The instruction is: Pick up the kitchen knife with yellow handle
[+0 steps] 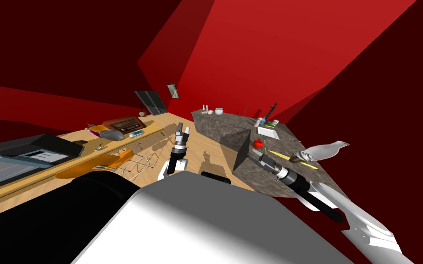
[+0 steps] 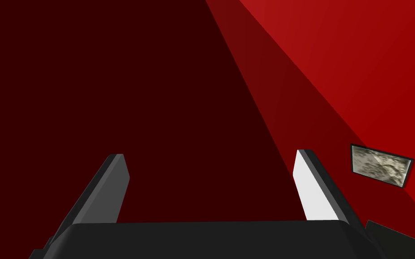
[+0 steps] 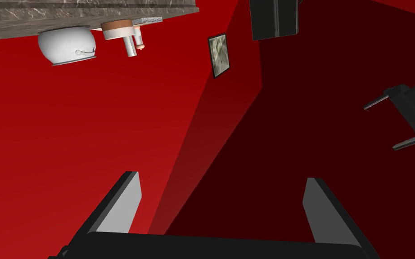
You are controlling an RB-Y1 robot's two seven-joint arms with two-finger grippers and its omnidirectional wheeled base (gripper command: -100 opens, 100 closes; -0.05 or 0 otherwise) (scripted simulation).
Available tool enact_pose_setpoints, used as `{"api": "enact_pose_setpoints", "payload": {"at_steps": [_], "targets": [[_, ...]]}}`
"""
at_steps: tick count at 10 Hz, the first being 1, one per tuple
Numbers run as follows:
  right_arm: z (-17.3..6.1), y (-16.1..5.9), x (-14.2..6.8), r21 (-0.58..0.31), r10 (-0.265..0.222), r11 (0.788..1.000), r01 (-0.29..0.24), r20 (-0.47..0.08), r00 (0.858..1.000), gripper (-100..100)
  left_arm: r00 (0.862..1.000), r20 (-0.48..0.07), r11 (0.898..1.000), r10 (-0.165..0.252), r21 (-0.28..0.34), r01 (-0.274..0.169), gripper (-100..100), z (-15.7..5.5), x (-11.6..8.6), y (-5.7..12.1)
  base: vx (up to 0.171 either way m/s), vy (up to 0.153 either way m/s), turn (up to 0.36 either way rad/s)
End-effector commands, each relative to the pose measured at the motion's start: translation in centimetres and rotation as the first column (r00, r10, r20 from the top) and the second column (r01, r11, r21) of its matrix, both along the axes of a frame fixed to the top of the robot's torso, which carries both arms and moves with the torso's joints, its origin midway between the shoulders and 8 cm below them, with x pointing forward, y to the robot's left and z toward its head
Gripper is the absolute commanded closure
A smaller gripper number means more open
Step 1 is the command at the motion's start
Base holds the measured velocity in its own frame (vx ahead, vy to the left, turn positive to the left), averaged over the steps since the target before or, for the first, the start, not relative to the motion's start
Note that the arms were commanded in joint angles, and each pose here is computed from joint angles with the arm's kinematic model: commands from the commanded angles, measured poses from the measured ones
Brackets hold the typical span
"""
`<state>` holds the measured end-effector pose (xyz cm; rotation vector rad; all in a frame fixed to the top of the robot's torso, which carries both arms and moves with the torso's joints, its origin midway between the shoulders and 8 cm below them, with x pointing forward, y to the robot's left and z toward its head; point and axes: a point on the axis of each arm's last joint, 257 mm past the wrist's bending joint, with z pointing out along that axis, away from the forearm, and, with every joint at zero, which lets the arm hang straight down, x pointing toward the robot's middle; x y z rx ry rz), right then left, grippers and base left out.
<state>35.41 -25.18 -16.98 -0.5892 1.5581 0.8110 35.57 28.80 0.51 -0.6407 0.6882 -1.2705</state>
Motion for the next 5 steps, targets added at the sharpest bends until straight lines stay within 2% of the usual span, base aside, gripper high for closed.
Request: {"api": "enact_pose_setpoints", "payload": {"at_steps": [1,2,3,4,5], "targets": [[-1.2,-1.1,-0.1,-0.060,0.013,0.998,-0.015,-0.020,1.000,-100,1.000,0.000,1.000,0.000,0.000,0.000,0,0.0,0.0,0.0,0.004,0.000,0.115],[-3.1,-2.3,-0.5,-0.120,0.016,0.992,-0.023,-0.055,0.998,-100,1.000,0.000,1.000,0.000,0.000,0.000,0,0.0,0.0,0.0,0.010,0.001,0.212],[-3.1,-2.6,-0.5,-0.143,0.022,0.989,-0.031,-0.058,0.998,-100,1.000,0.000,1.000,0.000,0.000,0.000,0,0.0,0.0,0.0,0.011,-0.006,0.118],[-4.9,-3.9,-1.0,-0.202,0.024,0.978,-0.043,-0.095,0.995,-100,1.000,0.000,1.000,0.000,0.000,0.000,0,0.0,0.0,0.0,0.013,-0.008,0.230],[-4.9,-4.5,-1.0,-0.223,0.026,0.974,-0.048,-0.100,0.995,-100,1.000,0.000,1.000,0.000,0.000,0.000,0,0.0,0.0,0.0,0.012,-0.014,0.137]]}}
